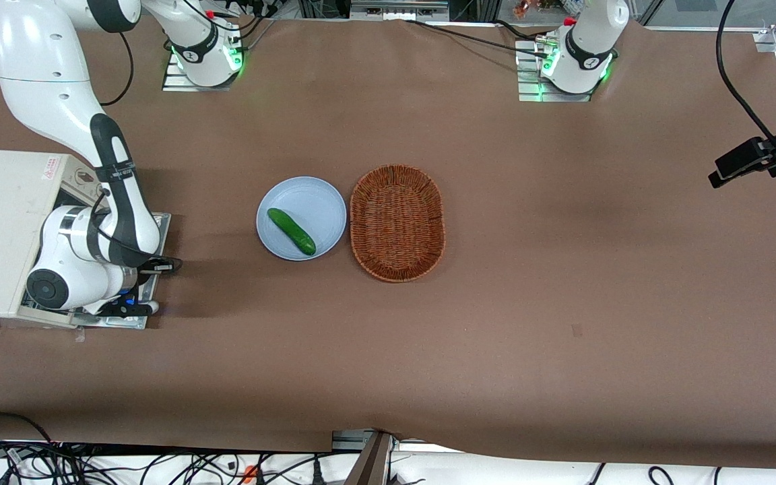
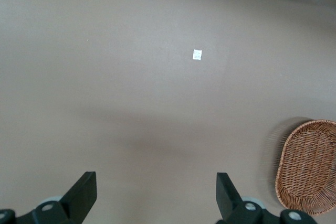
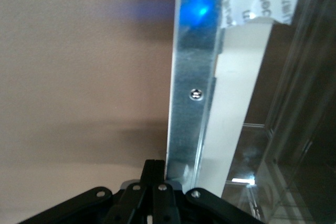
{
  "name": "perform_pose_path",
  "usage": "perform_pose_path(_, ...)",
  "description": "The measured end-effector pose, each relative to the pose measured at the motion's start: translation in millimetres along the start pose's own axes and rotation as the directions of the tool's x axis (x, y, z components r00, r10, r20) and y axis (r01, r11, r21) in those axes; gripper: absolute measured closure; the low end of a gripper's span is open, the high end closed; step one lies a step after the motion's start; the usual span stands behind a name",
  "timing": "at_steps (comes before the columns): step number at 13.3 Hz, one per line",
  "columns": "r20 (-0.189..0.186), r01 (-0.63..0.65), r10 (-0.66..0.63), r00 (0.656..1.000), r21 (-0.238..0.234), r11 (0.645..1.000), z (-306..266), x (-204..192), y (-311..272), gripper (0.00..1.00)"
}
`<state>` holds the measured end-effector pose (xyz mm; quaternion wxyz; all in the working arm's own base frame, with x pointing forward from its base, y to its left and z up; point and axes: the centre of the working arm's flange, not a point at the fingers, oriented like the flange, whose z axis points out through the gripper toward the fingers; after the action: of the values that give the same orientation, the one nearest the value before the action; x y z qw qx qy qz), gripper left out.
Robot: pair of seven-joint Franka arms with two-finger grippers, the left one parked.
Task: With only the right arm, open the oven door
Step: 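Swing the oven door down and open with the right gripper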
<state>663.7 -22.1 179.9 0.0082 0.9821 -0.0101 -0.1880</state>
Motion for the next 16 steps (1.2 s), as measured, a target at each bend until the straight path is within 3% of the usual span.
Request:
perform_pose_path(7,0.016,-0.066,0.066,0.998,0.002,0.998,1,-1,-23,0.99)
perform_pose_path(10,0.046,-0.075,0.074,0.996,0.004,0.997,-3,-3,-33,0.99)
perform_pose_path(14,0.083,-0.062,0.061,0.995,0.008,0.998,-46,-7,-41,0.99)
perform_pose_path(16,0.066,-0.012,0.010,0.998,0.016,1.000,-74,-11,-43,0.99)
